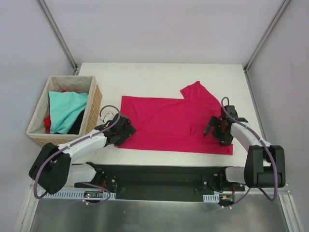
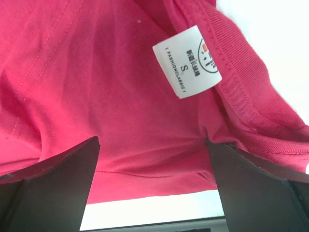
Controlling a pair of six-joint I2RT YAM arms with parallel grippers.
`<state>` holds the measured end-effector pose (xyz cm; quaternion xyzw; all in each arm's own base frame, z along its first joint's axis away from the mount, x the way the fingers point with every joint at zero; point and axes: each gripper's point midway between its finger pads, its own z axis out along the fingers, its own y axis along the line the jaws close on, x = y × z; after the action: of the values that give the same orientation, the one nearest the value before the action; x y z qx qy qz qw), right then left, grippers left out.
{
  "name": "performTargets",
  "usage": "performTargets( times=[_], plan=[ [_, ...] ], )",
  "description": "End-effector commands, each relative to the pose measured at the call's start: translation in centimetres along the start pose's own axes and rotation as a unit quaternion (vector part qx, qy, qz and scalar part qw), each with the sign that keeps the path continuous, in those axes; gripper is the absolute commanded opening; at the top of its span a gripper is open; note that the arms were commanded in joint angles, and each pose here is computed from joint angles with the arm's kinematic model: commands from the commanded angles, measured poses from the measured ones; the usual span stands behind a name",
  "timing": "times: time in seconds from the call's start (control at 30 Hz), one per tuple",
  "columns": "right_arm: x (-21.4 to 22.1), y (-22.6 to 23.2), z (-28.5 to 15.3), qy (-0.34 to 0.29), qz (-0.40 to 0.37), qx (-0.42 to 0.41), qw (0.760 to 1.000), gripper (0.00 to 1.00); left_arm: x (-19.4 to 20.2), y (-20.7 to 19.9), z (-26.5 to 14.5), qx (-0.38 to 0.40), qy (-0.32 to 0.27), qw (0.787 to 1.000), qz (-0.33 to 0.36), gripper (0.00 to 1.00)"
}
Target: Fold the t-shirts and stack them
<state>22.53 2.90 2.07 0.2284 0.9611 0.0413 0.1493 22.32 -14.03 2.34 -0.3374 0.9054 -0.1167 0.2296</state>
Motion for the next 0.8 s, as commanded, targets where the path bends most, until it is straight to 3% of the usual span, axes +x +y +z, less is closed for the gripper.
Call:
performTargets(
  times=[0.0, 0.47, 0.77],
  plan=[
    [3.3, -3.5, -0.1, 0.047, 0.000, 0.059, 0.997, 1.00, 3.4, 7.6, -0.3, -0.125, 0.042, 0.991, 0.003, 0.81],
    [3.2, -4.4, -1.0, 0.064, 0.015, 0.095, 0.993, 1.00, 5.9, 12.0, -2.3, -0.182, 0.051, 0.982, -0.012, 0.81],
    [2.7, -4.9, -1.4, 0.060, 0.016, 0.112, 0.992, 1.00, 6.9, 12.0, -3.5, -0.188, 0.049, 0.981, 0.001, 0.80]
  ],
)
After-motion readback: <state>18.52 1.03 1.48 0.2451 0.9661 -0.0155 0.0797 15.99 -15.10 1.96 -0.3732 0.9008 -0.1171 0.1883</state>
